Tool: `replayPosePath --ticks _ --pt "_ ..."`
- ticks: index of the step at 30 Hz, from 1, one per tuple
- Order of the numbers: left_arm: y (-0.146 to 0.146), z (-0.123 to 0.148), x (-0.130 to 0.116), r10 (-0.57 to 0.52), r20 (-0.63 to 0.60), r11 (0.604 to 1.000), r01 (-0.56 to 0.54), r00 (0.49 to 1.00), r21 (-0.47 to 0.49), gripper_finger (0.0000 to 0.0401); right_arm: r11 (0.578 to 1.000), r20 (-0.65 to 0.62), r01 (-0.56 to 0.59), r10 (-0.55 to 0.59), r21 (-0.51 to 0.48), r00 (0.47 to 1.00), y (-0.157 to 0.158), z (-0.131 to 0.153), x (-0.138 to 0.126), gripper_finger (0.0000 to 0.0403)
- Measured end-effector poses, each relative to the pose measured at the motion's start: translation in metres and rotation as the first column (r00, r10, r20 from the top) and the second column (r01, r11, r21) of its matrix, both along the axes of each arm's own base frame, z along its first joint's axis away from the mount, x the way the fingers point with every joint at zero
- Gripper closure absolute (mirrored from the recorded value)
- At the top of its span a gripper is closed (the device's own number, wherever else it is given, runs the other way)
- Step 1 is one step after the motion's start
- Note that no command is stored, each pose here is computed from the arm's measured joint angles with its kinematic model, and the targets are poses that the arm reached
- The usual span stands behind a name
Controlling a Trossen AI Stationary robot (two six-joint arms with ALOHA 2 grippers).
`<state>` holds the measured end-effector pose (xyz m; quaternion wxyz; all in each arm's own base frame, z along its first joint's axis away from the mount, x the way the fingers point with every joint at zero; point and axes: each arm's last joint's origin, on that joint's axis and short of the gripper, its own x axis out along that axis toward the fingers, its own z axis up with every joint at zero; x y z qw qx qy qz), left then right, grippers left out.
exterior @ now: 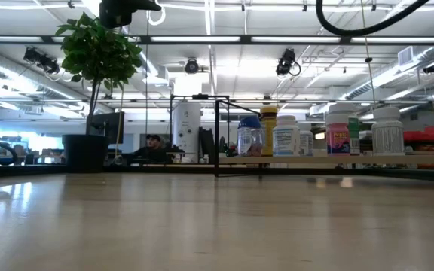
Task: Pick and place medicine bottles onto shelf by color
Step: Put the orange medicine bottle on the shelf
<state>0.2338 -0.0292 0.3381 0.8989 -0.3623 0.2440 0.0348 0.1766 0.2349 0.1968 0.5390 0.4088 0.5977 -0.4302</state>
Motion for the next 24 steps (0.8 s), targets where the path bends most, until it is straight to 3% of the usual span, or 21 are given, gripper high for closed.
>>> replayPosePath --ticks 8,13,24 --pt "-0.009 0.000 -0.001 0.001 -0.011 0.997 -0.001 1.000 -0.073 0.0099 0.995 0.015 -0.069 0.070 -0.076 0.997 -0.004 -0.016 -0.013 0.0099" --pt "-0.018 0.002 -0.002 -0.010 0.001 0.992 0.010 1.000 -0.126 0.0099 0.996 0.059 -0.094 0.094 -0.010 0.994 -0.002 -0.030 -0.012 0.0099" --pt "-0.029 0.004 -0.003 -0.023 0.021 0.986 0.027 1.000 -0.167 0.0099 0.994 0.069 -0.102 0.104 -0.029 0.992 -0.005 -0.036 -0.013 0.0100"
